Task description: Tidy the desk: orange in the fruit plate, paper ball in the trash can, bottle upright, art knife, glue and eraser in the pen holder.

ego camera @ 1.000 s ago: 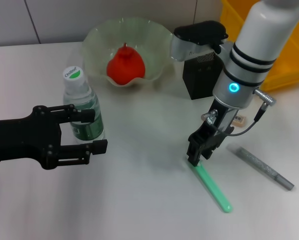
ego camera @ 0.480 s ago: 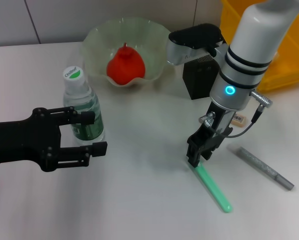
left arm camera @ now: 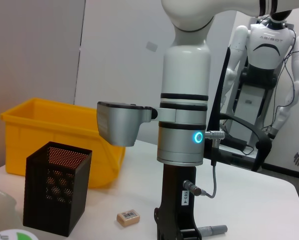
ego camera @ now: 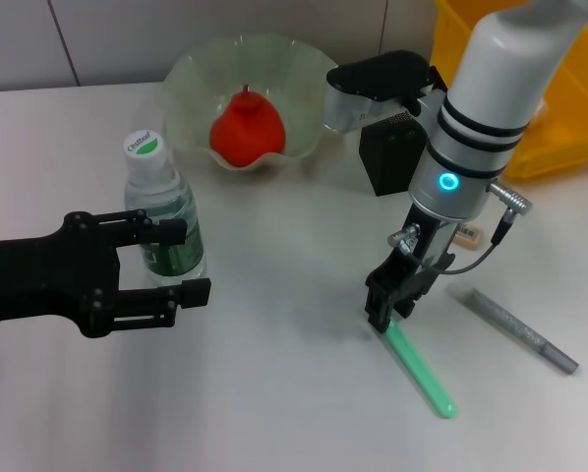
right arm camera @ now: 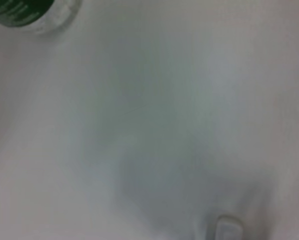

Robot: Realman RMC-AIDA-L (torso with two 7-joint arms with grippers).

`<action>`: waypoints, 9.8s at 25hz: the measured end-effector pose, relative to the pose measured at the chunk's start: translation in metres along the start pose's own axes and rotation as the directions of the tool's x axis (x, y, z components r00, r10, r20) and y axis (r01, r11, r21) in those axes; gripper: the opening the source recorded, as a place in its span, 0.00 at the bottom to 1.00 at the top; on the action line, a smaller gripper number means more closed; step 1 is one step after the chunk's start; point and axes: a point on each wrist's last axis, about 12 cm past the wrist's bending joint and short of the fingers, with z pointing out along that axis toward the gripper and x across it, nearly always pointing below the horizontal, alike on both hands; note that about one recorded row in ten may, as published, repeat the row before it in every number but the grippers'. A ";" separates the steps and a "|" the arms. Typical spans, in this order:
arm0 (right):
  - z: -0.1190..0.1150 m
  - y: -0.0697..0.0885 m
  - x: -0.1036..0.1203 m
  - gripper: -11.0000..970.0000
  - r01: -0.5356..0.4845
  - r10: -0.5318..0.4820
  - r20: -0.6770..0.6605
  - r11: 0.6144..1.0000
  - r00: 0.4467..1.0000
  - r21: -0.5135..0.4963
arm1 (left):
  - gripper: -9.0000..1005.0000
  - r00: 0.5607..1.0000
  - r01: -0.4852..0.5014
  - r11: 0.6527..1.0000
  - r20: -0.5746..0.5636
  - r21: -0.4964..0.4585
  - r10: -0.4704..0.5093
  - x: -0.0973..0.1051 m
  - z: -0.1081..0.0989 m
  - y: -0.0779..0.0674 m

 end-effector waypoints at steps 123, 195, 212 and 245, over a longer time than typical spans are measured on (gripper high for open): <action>-0.159 -0.065 0.023 0.20 0.176 -0.119 0.792 0.984 0.599 0.015 | 0.74 0.991 0.086 0.996 0.102 -0.027 -0.083 0.011 -0.013 -0.001; -0.085 -0.113 0.038 0.22 0.162 -0.259 0.762 0.966 0.594 0.202 | 0.74 0.983 0.137 0.990 0.130 -0.036 -0.131 0.021 -0.013 0.004; -0.102 -0.106 0.050 0.44 0.178 -0.218 0.764 0.975 0.608 0.137 | 0.74 0.982 0.143 0.989 0.131 -0.033 -0.138 0.024 -0.013 0.003; -0.092 -0.105 0.074 0.41 0.105 -0.141 0.303 0.986 0.943 0.132 | 0.74 0.980 0.156 0.988 0.130 -0.011 -0.153 0.030 -0.010 0.000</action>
